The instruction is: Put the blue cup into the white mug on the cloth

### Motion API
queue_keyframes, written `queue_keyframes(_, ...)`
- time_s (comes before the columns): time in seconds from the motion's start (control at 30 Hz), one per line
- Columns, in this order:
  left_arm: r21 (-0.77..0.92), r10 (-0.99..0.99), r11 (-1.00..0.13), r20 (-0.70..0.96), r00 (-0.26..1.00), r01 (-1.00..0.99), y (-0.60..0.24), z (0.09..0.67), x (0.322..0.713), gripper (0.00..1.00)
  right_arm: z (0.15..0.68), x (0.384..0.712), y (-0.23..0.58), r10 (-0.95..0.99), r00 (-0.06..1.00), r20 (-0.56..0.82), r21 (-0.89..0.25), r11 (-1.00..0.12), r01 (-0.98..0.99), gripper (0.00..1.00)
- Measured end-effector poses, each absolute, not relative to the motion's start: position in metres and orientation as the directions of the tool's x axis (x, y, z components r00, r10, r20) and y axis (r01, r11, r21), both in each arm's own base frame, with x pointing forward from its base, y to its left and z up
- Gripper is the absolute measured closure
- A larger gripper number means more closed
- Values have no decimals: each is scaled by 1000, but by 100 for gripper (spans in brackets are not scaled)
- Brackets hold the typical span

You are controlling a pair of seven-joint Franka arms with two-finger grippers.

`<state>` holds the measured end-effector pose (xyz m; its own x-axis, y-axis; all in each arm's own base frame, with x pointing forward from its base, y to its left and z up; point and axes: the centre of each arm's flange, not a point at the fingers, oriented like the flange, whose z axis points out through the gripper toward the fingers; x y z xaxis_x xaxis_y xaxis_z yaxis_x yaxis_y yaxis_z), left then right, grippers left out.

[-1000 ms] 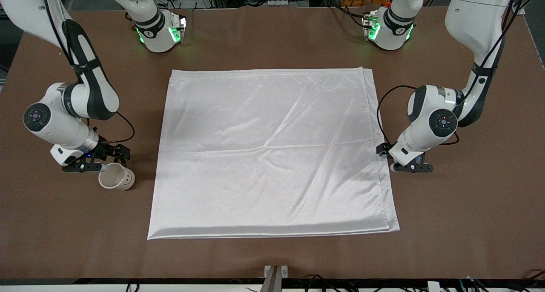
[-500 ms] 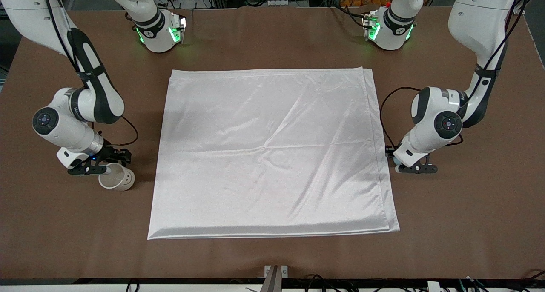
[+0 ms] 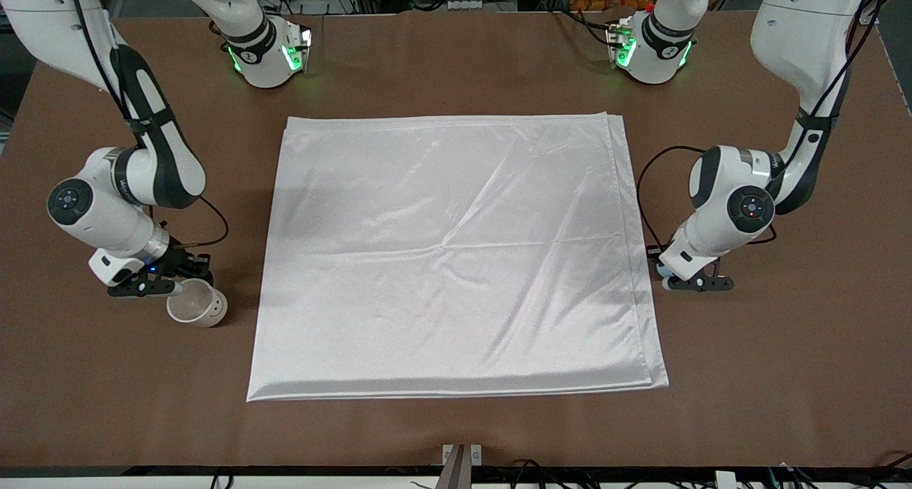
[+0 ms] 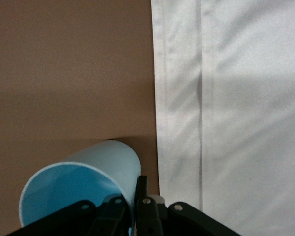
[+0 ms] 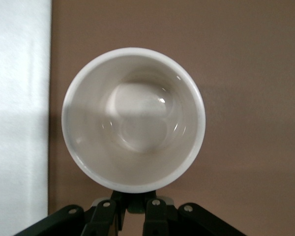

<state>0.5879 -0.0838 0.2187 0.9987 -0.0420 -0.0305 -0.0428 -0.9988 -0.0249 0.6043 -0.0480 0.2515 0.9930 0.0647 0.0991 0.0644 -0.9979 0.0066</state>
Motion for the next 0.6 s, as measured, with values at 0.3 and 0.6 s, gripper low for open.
queue_keyframes(0.3, -25, -42, -999, -30, 999, -43, -84, 219, 588, 96, 308, 616, 15, 83, 992, 94, -5, -996, 84, 81)
queue_keyframes(0.6, -24, -43, -999, -28, 999, -43, -85, 219, 588, 96, 352, 616, 135, 4, 996, 88, -47, -999, 8, 81)
